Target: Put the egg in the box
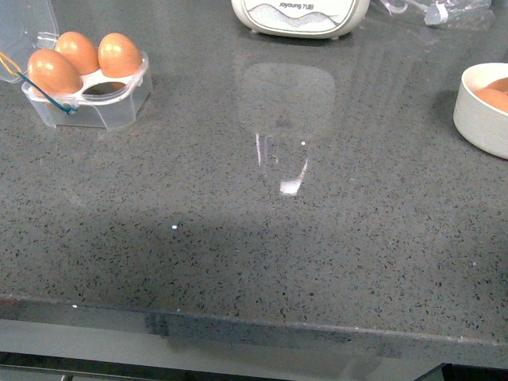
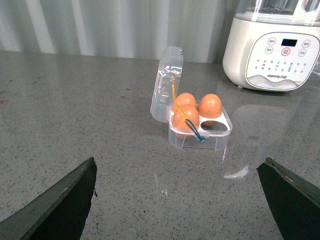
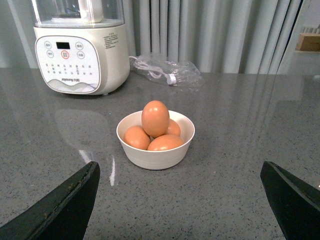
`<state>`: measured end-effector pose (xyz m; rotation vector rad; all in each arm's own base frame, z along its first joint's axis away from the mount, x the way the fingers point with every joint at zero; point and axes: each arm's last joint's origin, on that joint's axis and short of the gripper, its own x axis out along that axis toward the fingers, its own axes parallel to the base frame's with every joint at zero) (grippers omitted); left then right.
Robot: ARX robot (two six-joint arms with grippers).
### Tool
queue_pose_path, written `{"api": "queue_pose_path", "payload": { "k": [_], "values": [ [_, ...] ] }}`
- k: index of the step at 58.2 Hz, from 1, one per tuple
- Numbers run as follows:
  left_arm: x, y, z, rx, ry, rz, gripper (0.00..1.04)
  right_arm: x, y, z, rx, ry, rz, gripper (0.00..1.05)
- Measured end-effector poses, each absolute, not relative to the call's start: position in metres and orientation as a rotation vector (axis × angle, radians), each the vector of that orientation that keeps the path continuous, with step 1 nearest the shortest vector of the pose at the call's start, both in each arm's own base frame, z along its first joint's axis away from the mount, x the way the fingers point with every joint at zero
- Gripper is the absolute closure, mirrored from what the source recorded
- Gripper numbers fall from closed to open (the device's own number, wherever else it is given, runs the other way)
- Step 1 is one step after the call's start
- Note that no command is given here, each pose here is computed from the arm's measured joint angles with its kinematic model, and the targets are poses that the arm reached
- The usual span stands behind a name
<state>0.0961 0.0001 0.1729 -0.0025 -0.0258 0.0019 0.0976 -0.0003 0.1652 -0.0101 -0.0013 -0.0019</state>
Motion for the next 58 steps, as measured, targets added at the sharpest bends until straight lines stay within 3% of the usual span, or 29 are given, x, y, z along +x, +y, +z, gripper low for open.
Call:
{"api": "queue_pose_path", "payload": {
  "k": [58],
  "values": [
    [0.0961, 0.0001, 0.1729, -0.002, -0.026, 0.002, 0.07, 0.0976, -0.0003, 0.1652, -0.010, -0.001, -0.002, 0.07]
  ]
}}
